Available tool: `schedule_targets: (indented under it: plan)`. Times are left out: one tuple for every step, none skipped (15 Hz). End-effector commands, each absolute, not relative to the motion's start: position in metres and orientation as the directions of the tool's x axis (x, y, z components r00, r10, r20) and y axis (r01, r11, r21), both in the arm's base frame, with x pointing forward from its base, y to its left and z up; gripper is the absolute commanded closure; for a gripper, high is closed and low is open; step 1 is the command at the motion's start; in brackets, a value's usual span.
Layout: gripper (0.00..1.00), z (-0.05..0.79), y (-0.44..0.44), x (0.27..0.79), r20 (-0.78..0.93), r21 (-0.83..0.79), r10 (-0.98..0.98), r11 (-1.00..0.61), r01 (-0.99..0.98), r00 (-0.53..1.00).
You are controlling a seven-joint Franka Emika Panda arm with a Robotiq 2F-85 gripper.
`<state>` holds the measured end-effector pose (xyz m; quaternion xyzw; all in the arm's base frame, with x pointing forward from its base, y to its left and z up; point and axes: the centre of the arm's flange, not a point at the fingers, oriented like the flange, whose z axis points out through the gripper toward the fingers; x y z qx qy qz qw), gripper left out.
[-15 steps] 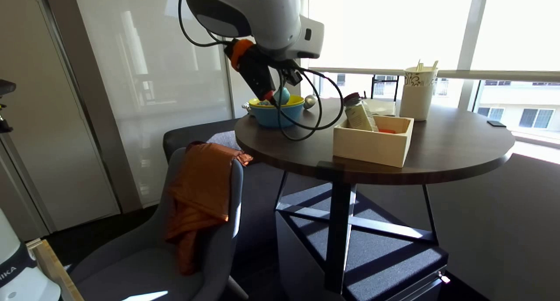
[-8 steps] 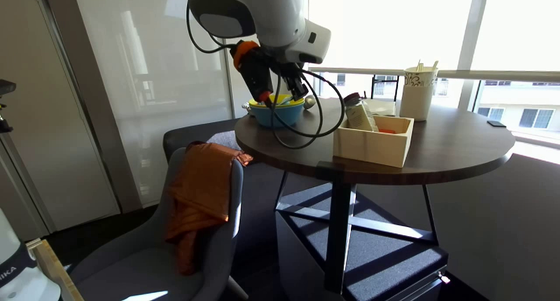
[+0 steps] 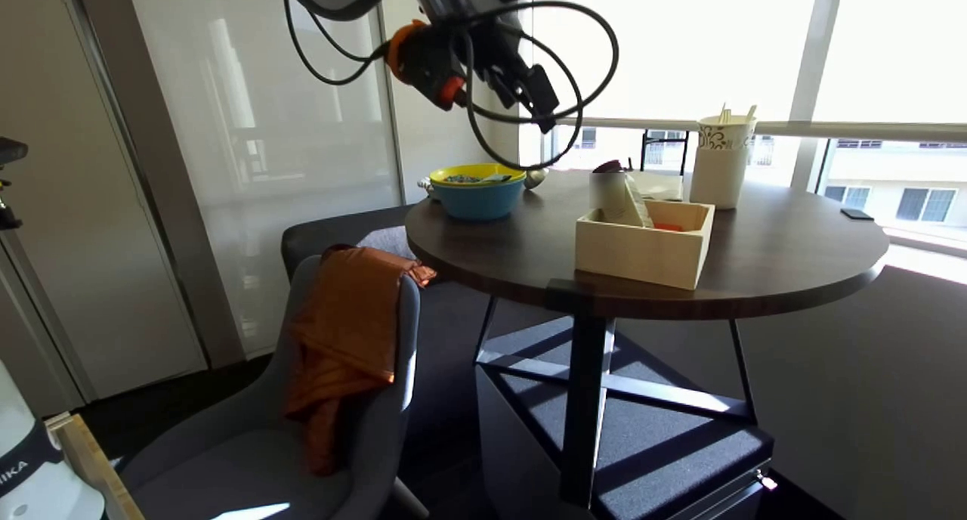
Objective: Use the blue serving spoon to take cereal from the yellow plate, then add it to the white plate
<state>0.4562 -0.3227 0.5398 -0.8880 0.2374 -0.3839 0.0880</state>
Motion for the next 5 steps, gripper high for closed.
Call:
schedule_targets:
  plan:
    - [0.00, 0.592, -0.287, 0.389, 0.752, -0.227, -0.327, -0.944, -0.240, 0.572]
    - [0.00, 0.605, -0.283, 0.374, 0.775, -0.201, -0.279, -0.959, -0.198, 0.566]
    - [0.00, 0.618, -0.280, 0.357, 0.805, -0.180, -0.240, -0.970, -0.162, 0.542]
    - [0.00, 0.628, -0.276, 0.346, 0.830, -0.149, -0.196, -0.980, -0.131, 0.523]
    - [0.00, 0.616, -0.295, 0.386, 0.793, -0.194, -0.272, -0.961, -0.198, 0.545]
